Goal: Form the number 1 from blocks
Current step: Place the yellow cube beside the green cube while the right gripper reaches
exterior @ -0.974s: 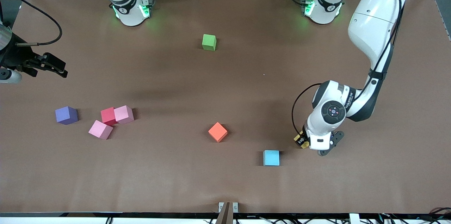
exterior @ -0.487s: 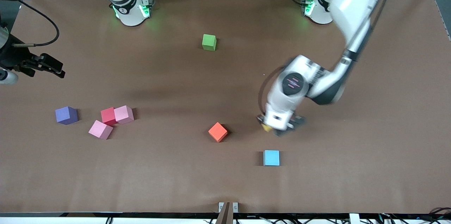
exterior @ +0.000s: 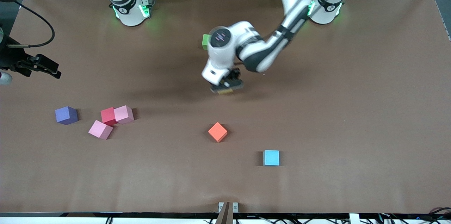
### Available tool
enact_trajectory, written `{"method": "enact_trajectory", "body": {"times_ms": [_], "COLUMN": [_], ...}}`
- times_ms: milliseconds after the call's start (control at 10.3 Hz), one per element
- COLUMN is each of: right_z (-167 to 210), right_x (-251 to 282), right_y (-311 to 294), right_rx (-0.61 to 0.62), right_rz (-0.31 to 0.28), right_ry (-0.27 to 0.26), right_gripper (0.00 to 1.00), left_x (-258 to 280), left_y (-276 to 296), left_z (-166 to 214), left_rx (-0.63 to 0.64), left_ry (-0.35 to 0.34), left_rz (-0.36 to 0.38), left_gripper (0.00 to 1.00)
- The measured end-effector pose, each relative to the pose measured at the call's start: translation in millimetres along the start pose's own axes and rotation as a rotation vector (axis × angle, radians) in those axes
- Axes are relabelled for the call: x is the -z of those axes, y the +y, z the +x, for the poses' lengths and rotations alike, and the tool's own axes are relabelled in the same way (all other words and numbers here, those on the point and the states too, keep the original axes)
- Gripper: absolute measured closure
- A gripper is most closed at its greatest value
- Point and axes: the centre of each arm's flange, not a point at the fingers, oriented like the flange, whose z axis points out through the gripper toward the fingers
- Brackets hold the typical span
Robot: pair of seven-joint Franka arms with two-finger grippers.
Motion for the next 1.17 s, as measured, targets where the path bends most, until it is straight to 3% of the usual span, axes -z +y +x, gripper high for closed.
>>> {"method": "enact_trajectory", "body": {"times_ms": [195, 487, 876, 1071, 1169], "right_z": [0.1, 1.0, 13.0, 28.1, 37.0], "right_x": [-0.4, -5.3, -30.5, -65.9, -88.2], "right_y": [0.1, 1.1, 4.0, 3.0, -1.2], "right_rx": [0.0, -0.002, -0.035, -0.149, -0.225], "right_rz": [0.0, 0.0, 0.001, 0.002, 0.002], "right_ry": [-0.001, -0.01, -0.035, -0.059, -0.066], "right_gripper": [0.0, 0.0, 0.0, 0.07, 0.05], "left_x": [-12.4, -36.1, -49.1, -47.4, -47.5], "left_y": [24.0, 34.6, 37.0, 39.8, 40.1], "left_z": [-58.6, -111.9, -142.9, -143.6, -143.9], "left_rx": [-0.087, -0.165, -0.21, -0.211, -0.212], "left_ry": [-0.01, -0.028, -0.033, -0.027, -0.026], "left_rz": [0.017, 0.055, 0.058, 0.034, 0.031], "left_gripper": [0.4, 0.4, 0.4, 0.4, 0.4]}}
